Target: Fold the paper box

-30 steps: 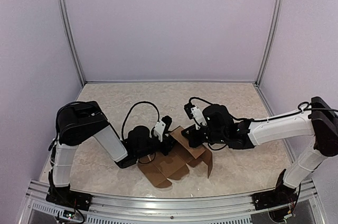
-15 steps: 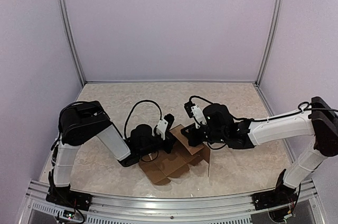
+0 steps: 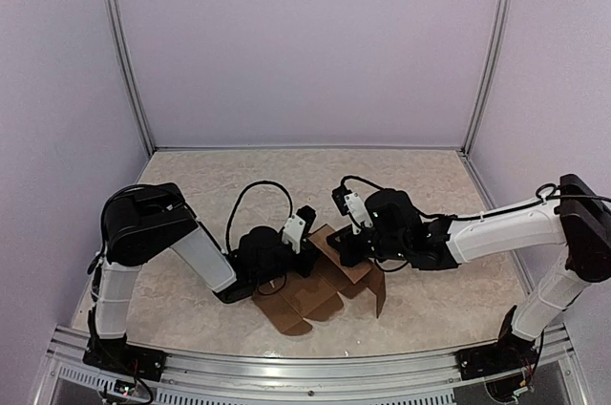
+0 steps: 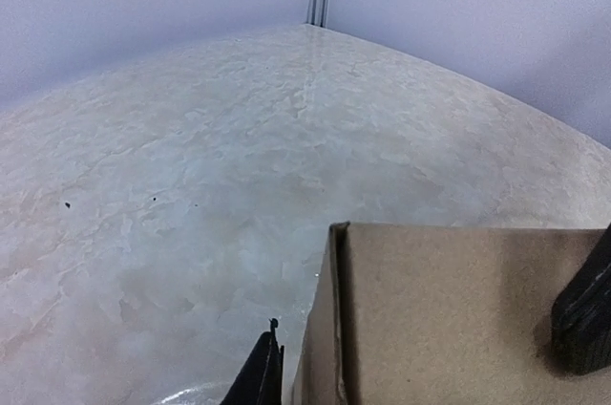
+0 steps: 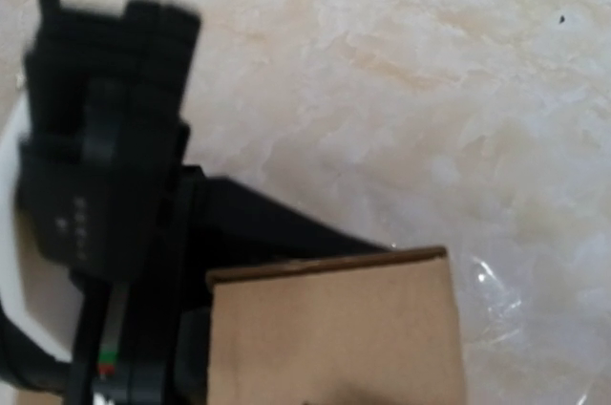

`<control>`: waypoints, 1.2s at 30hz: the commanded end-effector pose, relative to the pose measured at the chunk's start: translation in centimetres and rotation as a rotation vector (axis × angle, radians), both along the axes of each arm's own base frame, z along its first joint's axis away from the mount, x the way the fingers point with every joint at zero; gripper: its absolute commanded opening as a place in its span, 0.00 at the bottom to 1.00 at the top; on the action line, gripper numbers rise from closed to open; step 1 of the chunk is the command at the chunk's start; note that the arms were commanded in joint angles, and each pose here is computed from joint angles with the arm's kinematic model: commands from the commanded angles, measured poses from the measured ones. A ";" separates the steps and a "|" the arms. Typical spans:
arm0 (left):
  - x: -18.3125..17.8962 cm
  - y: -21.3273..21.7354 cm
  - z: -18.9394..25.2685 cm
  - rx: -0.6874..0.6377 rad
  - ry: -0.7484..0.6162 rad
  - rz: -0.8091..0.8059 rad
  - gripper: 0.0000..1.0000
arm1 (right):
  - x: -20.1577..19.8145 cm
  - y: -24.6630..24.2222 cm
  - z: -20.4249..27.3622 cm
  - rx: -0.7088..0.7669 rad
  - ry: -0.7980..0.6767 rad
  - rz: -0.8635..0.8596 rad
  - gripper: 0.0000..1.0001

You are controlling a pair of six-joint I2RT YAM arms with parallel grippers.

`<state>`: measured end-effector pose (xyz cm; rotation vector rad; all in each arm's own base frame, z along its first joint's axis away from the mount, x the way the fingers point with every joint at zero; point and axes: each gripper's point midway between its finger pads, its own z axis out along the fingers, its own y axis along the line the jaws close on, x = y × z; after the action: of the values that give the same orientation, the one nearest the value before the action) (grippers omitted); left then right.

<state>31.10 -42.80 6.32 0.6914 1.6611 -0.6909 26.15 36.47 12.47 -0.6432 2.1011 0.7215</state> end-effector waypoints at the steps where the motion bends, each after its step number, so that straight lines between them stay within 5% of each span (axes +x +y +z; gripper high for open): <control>1: 0.0 0.8 0.1 0.016 0.002 0.030 0.25 | -0.4 0.2 -1.5 -0.040 0.039 0.011 0.00; 10: -0.2 1.4 -0.3 0.020 0.000 0.043 0.32 | -0.4 0.2 -1.4 -0.030 0.038 0.009 0.00; 15: 0.0 1.1 0.3 0.007 -0.009 0.040 0.19 | -0.5 0.3 -1.4 -0.023 0.044 0.016 0.00; 18: 0.0 0.7 0.6 0.008 -0.014 0.033 0.01 | -0.5 0.3 -1.4 -0.021 0.046 0.015 0.00; 36: 0.5 4.1 1.0 0.129 -0.029 0.269 0.00 | -0.2 -2.0 3.0 -0.027 -0.047 -0.039 0.08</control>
<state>30.84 -40.48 6.01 0.6520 1.7184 -0.4551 26.06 35.65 13.27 -0.6308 2.1076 0.6939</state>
